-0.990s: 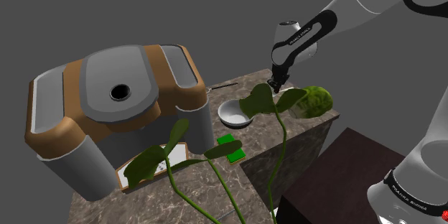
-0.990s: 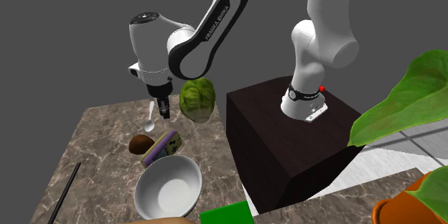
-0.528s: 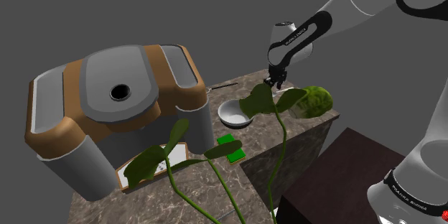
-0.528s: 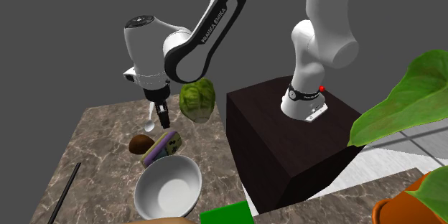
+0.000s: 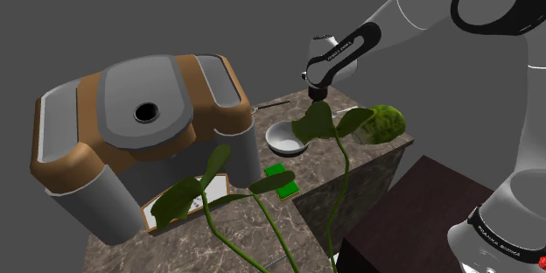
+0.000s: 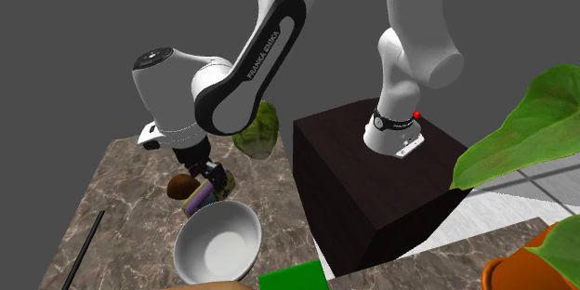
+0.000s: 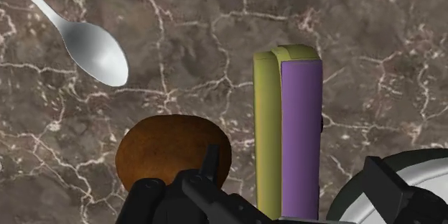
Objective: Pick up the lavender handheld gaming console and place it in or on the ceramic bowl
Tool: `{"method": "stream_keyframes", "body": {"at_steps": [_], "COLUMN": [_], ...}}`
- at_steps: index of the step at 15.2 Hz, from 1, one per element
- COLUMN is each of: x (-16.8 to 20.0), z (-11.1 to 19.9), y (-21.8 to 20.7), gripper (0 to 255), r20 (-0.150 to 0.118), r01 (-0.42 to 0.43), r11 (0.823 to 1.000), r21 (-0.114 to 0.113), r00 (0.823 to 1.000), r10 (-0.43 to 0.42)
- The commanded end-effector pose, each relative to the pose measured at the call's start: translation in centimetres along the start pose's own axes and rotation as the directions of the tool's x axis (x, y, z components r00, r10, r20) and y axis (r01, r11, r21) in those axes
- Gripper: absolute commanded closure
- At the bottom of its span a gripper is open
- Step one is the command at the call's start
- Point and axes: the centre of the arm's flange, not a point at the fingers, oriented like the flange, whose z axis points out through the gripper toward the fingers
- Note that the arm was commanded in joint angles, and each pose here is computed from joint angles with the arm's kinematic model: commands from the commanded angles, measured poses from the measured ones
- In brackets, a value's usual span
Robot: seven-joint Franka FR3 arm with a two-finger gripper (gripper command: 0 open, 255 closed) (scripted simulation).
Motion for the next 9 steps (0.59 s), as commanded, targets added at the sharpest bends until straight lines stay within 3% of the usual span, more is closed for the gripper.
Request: {"method": "stream_keyframes", "body": {"at_steps": [1,9], "x": [0.2,0.2], "z": [0.9,3.4], "y": [-0.2,-0.2], "gripper": [0,0], "r20": [0.002,0.002], "r01": [0.022,0.022], "r11": [1.000,1.000], "r21": [0.003,0.003], "r00": [1.000,1.000], "r10": [-0.022,-0.022]}}
